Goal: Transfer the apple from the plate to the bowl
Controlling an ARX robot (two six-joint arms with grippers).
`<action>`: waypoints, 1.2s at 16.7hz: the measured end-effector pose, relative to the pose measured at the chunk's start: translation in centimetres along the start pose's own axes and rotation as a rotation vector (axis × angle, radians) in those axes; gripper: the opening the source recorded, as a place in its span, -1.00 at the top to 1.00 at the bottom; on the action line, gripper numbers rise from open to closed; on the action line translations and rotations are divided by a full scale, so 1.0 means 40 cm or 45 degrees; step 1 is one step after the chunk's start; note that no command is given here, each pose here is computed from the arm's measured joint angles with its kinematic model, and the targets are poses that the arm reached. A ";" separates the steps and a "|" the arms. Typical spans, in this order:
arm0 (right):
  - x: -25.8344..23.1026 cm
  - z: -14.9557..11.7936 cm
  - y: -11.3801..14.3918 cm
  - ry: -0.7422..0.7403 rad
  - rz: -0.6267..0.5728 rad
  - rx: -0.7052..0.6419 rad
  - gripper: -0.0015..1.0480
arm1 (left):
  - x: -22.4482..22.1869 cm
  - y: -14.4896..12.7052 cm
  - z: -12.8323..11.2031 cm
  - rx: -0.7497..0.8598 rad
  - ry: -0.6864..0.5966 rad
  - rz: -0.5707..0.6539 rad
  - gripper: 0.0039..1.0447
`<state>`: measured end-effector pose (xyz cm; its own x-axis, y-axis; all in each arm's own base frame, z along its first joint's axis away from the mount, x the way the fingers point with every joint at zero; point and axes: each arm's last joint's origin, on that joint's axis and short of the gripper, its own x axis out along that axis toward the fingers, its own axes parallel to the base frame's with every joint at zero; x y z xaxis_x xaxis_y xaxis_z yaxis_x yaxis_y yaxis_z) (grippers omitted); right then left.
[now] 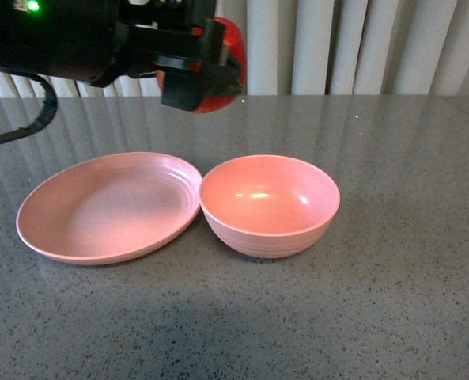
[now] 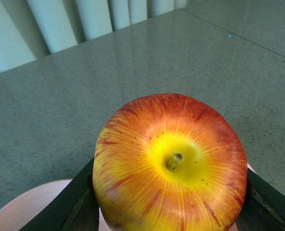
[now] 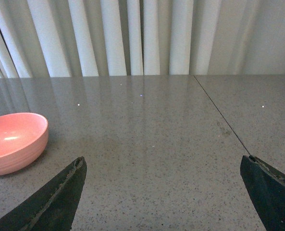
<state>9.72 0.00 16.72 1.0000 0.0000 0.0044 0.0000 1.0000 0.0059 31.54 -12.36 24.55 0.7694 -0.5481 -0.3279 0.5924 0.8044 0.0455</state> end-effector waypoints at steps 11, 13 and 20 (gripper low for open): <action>0.000 0.000 0.000 0.000 0.000 0.000 -0.87 | 0.156 -0.120 -0.108 -0.056 0.251 -0.121 -0.28; 0.000 0.000 0.000 0.000 0.000 0.000 -0.87 | 0.160 -0.118 -0.111 -0.058 0.259 -0.121 -0.28; 0.000 0.000 0.000 0.000 0.000 0.000 -0.87 | 0.181 -0.118 -0.137 -0.080 0.291 -0.122 -0.28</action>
<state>9.72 0.00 16.71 1.0000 0.0000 0.0040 0.0000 1.0000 0.0059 33.01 -18.86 16.78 0.6324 -0.5620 -0.5331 0.6383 0.7680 -0.0526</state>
